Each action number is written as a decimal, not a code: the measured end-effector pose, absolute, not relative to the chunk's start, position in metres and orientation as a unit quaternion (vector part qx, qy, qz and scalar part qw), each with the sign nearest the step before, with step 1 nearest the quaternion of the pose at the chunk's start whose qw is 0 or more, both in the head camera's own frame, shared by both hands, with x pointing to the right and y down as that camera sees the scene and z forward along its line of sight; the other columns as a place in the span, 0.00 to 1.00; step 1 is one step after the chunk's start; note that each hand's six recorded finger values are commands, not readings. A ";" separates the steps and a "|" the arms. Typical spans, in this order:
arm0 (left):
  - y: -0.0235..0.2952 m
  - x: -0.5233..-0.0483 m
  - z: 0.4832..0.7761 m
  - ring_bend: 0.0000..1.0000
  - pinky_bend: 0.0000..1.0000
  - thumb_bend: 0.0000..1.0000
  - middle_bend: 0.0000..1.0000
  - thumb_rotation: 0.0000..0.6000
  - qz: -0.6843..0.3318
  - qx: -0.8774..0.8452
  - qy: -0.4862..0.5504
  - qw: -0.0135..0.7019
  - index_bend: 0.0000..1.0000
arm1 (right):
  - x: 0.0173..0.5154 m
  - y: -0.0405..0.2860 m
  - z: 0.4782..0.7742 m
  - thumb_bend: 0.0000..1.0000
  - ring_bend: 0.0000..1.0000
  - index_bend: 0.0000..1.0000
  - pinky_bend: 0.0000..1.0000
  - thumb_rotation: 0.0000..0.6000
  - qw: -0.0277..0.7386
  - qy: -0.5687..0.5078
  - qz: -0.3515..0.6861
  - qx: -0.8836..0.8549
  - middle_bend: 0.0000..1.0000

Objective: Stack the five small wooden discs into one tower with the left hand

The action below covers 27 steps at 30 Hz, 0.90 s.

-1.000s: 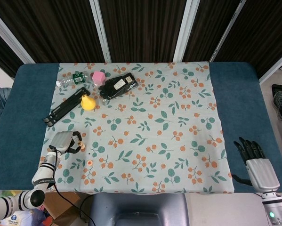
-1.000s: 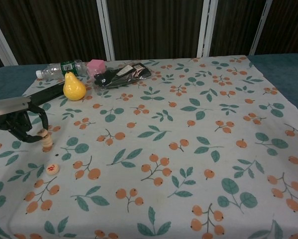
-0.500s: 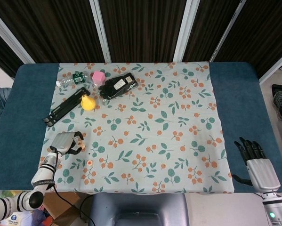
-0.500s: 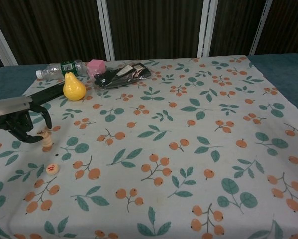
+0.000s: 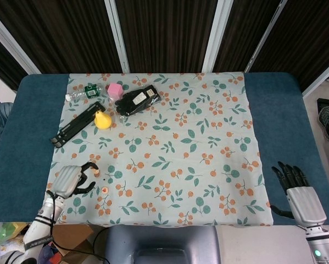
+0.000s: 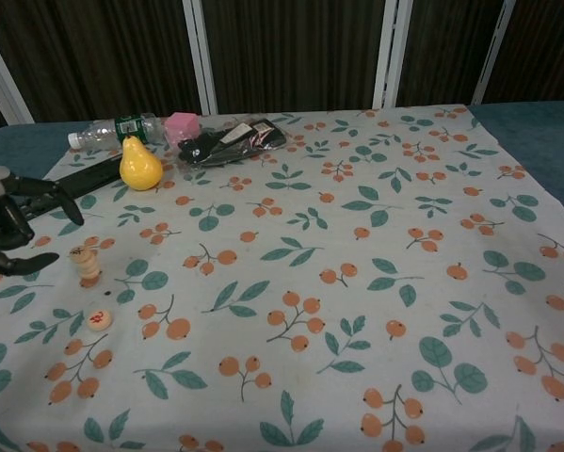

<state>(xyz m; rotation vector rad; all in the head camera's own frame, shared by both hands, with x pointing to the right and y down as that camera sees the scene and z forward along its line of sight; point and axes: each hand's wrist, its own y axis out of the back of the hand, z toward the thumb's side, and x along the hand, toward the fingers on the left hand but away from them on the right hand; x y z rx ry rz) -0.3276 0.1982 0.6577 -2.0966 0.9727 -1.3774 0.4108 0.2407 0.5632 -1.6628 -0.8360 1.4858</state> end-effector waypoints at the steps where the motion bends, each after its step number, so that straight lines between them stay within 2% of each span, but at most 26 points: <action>1: 0.206 -0.329 0.658 1.00 1.00 0.37 1.00 1.00 -0.498 -0.760 0.353 0.223 0.40 | 0.410 0.241 0.563 0.08 0.00 0.00 0.00 1.00 0.371 -0.325 0.579 -0.649 0.00; 16: 0.253 -0.327 0.712 1.00 1.00 0.38 1.00 1.00 -0.523 -0.753 0.343 0.205 0.36 | 0.410 0.243 0.561 0.08 0.00 0.00 0.00 1.00 0.373 -0.328 0.574 -0.652 0.00; 27: 0.255 -0.322 0.722 1.00 1.00 0.38 1.00 1.00 -0.522 -0.753 0.343 0.208 0.37 | 0.411 0.242 0.560 0.08 0.00 0.00 0.00 1.00 0.373 -0.328 0.574 -0.651 0.00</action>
